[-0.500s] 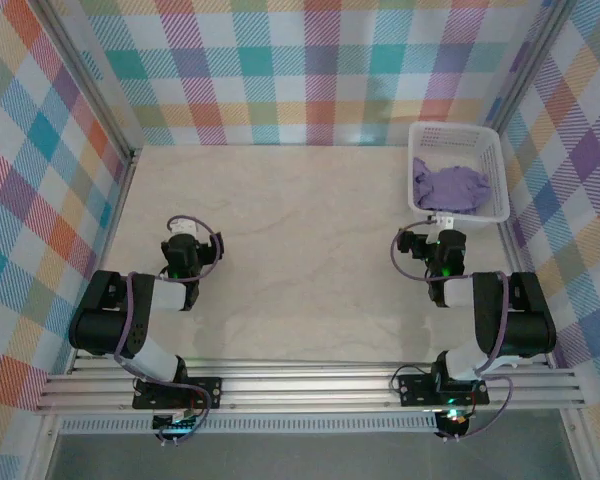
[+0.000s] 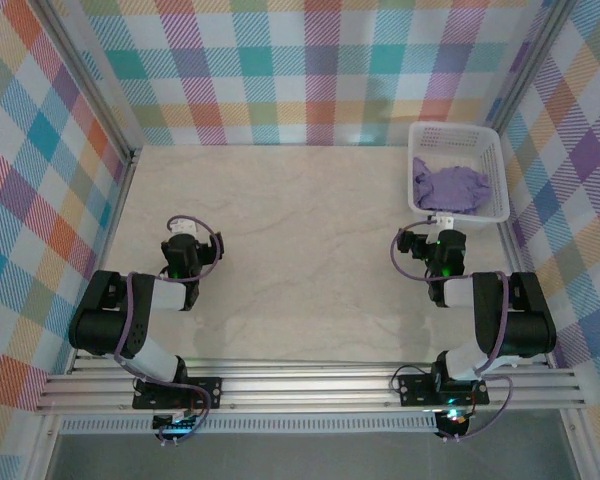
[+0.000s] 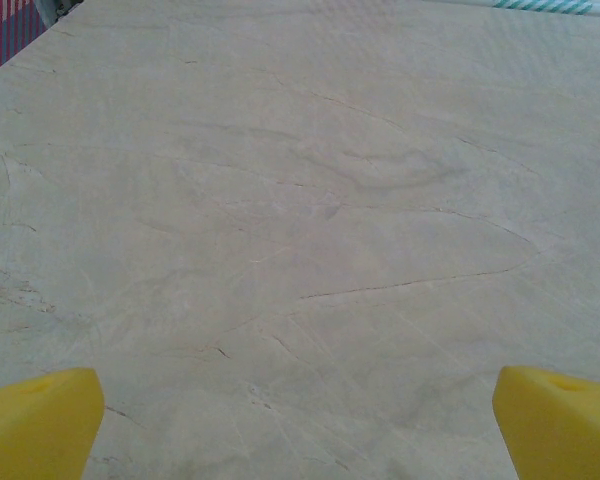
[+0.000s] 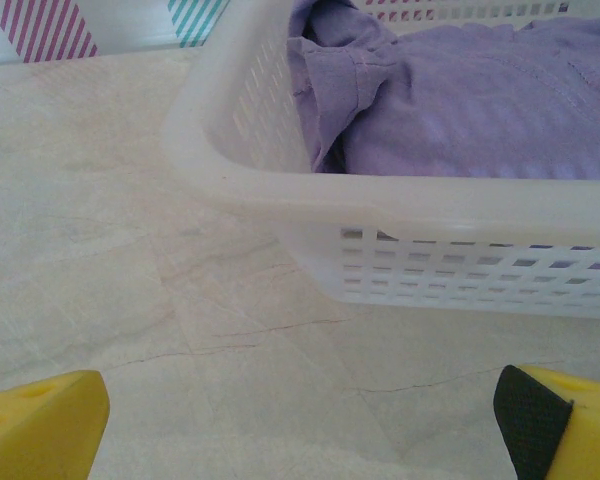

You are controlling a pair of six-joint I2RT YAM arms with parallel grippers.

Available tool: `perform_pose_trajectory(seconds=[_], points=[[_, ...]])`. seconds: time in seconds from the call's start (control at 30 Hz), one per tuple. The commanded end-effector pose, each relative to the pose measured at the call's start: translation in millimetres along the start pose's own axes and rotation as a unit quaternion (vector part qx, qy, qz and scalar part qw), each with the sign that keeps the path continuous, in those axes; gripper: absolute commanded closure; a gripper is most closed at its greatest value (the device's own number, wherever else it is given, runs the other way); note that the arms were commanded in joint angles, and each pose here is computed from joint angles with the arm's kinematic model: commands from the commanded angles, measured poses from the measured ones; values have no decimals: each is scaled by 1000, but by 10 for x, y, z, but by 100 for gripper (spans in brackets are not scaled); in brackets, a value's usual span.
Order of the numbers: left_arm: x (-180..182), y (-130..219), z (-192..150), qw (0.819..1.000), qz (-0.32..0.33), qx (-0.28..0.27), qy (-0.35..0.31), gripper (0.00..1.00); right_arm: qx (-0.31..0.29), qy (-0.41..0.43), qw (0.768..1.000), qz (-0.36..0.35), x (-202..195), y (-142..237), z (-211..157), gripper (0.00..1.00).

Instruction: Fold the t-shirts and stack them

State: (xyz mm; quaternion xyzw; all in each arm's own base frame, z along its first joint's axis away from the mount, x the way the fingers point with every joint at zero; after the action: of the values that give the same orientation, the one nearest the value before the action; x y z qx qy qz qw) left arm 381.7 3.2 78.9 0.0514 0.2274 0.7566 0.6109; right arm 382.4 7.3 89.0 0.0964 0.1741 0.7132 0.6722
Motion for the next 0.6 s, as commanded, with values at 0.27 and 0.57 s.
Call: perform_pose_trajectory(seconds=[0.27,0.57], points=[[-69,19,106,1000,-18,-9,-3,0,-31,5,1000,-1,12,62,126,0],[-439,770,1065,993,-30,-110,1,0,-90,2,995,-48,32,789,976,1]])
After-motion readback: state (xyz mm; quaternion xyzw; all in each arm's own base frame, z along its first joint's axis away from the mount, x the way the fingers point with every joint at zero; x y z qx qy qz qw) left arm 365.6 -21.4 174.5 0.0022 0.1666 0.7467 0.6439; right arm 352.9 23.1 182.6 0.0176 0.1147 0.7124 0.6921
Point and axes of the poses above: each hand's point on the last joint's axis, 136 mm out from that joint toward the fingers, its own y axis back along the fingers, its own x axis along the line the jaws close on, z = x × y, the point moved 1 cm from there along y, back along the fingers, and after that the axes turned 11 degrees about y, right-handed, at the moved point
